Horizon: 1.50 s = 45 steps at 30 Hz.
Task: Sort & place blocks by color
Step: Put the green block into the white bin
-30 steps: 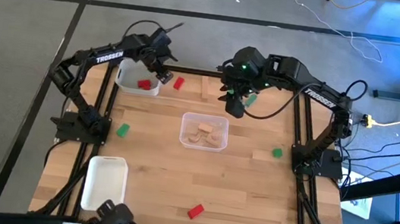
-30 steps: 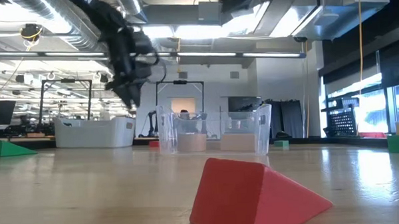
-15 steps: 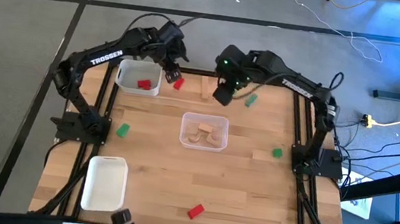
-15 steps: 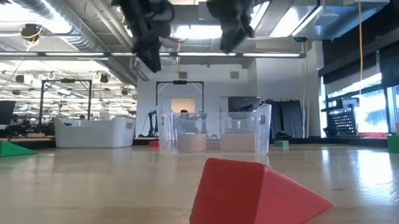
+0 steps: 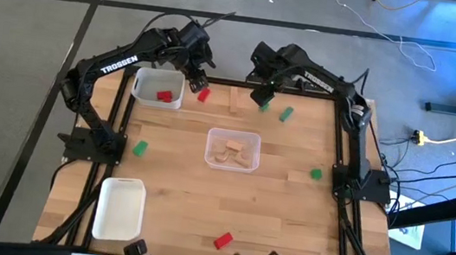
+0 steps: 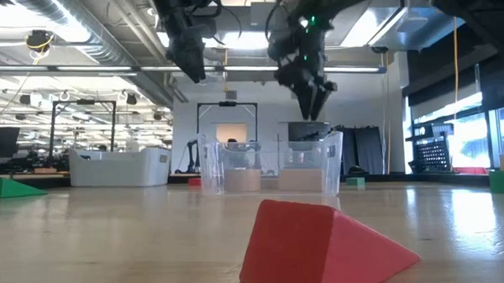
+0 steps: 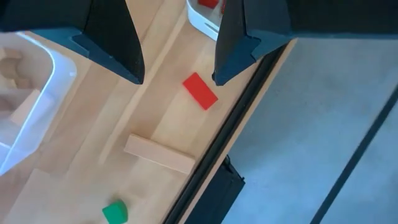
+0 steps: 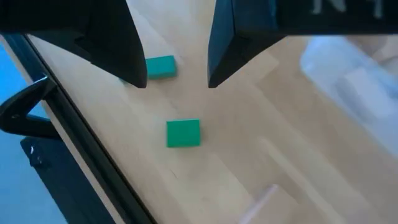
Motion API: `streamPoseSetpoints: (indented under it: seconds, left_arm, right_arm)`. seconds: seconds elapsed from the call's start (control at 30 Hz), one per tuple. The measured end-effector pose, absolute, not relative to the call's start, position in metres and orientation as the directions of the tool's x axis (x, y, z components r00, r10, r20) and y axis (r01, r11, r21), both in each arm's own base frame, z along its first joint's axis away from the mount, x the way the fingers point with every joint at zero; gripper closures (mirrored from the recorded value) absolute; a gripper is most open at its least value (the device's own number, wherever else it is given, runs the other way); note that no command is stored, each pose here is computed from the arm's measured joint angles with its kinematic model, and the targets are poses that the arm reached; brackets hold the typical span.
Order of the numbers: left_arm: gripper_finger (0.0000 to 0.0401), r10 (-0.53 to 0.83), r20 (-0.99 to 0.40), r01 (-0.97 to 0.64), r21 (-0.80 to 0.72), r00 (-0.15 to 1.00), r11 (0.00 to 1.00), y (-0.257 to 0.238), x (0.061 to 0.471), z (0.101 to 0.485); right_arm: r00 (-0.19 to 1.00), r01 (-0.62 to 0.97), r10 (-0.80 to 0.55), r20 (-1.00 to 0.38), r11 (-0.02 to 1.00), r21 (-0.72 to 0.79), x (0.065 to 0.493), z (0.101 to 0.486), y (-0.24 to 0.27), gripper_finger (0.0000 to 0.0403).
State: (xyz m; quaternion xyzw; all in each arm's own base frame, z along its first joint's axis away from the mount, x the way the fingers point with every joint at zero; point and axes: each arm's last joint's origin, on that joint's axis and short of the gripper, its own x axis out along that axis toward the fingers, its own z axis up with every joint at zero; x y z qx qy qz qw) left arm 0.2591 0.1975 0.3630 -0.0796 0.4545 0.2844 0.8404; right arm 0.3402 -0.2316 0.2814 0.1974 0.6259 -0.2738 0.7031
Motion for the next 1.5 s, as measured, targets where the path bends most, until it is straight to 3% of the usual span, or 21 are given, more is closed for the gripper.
streamPoseSetpoints:
  seconds: [0.27, 0.67, 0.97, 1.2, 1.5]
  left_arm:
    - [0.0215, 0.406, -0.809, -0.626, 0.061, 0.425, 0.777, 0.198, 0.259, 0.363]
    - [0.0215, 0.407, -0.808, -0.644, 0.045, 0.426, 0.763, 0.198, 0.259, 0.363]
    - [0.0215, 0.426, -0.806, -0.654, 0.065, 0.411, 0.754, 0.198, 0.259, 0.363]
    - [0.0215, 0.426, -0.806, -0.654, 0.065, 0.411, 0.754, 0.198, 0.259, 0.363]
    - [0.0215, 0.426, -0.806, -0.653, 0.065, 0.411, 0.754, 0.198, 0.259, 0.363]
  right_arm:
    - [0.002, 0.584, -0.034, -0.999, 0.811, -0.026, 0.347, 0.234, -0.255, 0.0233]
    - [-0.068, 0.503, 0.011, -0.998, 0.864, -0.024, 0.360, 0.177, -0.269, 0.0233]
    - [-0.073, 0.477, 0.013, -0.997, 0.879, -0.023, 0.361, 0.177, -0.269, 0.0236]
    - [-0.052, 0.469, -0.003, -0.999, 0.883, -0.027, 0.363, 0.190, -0.271, 0.0282]
    - [-0.035, 0.408, -0.019, -0.999, 0.912, -0.031, 0.365, 0.190, -0.273, 0.0287]
